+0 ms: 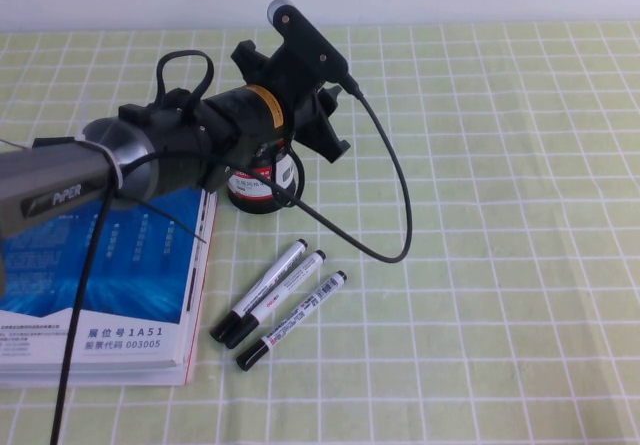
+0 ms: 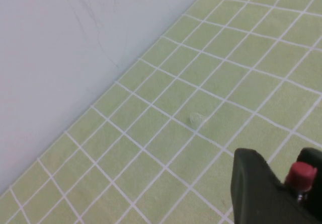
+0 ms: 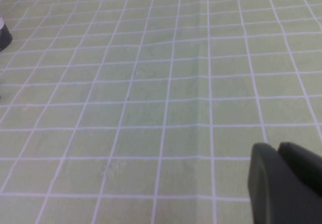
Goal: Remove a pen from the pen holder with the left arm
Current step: Pick up the pen from the pen holder
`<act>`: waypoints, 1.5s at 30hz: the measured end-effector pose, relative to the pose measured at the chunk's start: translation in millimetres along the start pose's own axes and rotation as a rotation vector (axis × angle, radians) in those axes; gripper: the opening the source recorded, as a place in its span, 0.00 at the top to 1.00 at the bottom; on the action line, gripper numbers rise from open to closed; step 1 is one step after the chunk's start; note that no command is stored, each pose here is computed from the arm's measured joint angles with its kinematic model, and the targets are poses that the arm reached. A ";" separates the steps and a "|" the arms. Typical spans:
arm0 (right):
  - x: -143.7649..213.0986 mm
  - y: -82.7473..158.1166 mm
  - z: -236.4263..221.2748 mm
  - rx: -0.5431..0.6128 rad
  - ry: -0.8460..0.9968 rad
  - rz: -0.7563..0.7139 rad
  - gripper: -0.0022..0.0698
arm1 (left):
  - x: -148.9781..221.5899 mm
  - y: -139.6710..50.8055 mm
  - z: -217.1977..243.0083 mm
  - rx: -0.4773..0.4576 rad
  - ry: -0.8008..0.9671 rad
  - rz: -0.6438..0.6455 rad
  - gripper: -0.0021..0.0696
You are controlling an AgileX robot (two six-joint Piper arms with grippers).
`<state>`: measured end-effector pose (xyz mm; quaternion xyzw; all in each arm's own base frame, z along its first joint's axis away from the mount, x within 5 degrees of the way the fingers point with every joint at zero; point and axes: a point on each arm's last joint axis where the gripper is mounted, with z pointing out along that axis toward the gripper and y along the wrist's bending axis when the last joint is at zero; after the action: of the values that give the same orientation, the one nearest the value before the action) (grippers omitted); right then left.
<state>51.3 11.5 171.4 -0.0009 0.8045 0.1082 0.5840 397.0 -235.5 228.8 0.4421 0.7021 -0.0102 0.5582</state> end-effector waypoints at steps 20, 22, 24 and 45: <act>0.0 0.0 0.0 0.000 0.000 0.000 0.99 | -8.4 4.7 -6.8 -0.013 -0.023 0.013 0.96; 0.0 0.0 0.0 0.000 0.000 0.000 0.99 | -14.8 8.6 -12.6 -0.023 -0.038 0.014 0.96; 0.0 0.0 0.0 0.000 0.000 0.000 0.99 | -21.7 12.8 -19.4 -0.035 -0.051 0.015 0.96; 0.0 0.0 0.0 0.000 0.000 0.000 0.99 | -106.4 44.2 -131.9 -0.122 -0.176 -0.148 0.96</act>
<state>51.3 11.5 171.4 -0.0009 0.8045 0.1082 0.5840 321.3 -206.4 384.0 0.3516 0.6804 -0.0473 0.6412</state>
